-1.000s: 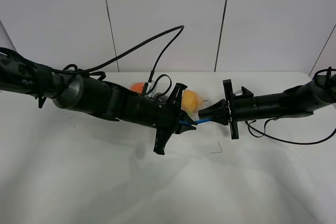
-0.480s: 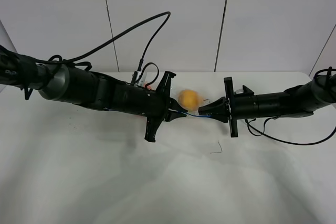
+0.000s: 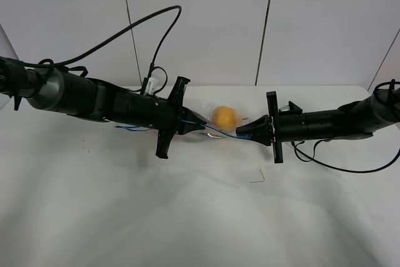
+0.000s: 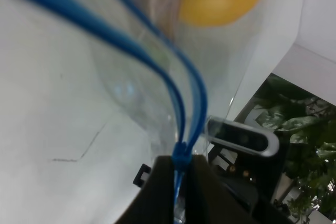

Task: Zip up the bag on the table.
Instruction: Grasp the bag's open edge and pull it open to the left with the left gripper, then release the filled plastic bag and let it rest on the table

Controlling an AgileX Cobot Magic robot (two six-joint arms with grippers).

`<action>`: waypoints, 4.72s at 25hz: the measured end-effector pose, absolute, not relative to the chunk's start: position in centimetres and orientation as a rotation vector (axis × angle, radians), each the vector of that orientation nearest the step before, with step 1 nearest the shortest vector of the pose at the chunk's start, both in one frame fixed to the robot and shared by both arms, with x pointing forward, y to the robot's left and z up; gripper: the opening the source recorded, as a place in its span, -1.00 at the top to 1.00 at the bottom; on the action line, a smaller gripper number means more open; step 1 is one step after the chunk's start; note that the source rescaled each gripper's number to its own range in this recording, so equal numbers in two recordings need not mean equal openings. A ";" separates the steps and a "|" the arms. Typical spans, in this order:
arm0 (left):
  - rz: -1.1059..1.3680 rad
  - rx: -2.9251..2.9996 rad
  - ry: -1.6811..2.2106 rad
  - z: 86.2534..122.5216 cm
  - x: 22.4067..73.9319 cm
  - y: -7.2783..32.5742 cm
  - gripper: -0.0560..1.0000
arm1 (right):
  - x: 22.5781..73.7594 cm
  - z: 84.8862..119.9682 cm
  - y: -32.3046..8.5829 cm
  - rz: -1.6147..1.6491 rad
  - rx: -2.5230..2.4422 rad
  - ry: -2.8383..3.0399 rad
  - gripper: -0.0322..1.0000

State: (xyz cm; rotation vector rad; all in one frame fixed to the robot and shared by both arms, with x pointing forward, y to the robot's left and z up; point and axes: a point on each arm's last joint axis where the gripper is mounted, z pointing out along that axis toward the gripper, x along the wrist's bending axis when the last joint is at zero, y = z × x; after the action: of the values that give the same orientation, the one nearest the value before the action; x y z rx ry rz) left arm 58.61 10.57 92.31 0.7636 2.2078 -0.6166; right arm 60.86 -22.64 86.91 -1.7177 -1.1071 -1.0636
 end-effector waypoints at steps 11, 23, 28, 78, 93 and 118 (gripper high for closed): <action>-0.605 0.753 2.224 92.2 60.6 16.4 0.89 | 60.9 86.9 -22.6 -1.065 -1.715 -1.105 0.94; -0.569 0.683 2.264 92.1 61.8 25.0 0.89 | 60.8 86.9 -22.6 -1.065 -1.713 -1.105 0.94; -0.537 0.668 2.287 91.9 61.7 28.3 0.89 | 60.8 86.9 -22.6 -1.063 -1.711 -1.107 0.94; 0.305 2.093 2.082 104.2 65.7 28.1 -1.00 | 60.7 86.9 -22.5 -1.052 -1.706 -1.122 0.94; 0.270 2.008 2.081 107.3 61.3 29.8 -1.00 | 60.5 86.8 -22.5 -1.033 -1.700 -1.147 0.94; 0.602 1.872 1.800 104.4 32.1 29.8 -1.00 | 60.5 86.8 -22.6 -1.028 -1.699 -1.154 0.94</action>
State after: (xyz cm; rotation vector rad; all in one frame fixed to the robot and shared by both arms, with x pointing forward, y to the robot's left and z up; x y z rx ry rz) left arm 32.07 29.83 104.41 1.8724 1.8003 0.6018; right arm 60.48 -22.56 86.75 -1.6993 -1.1536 -1.0275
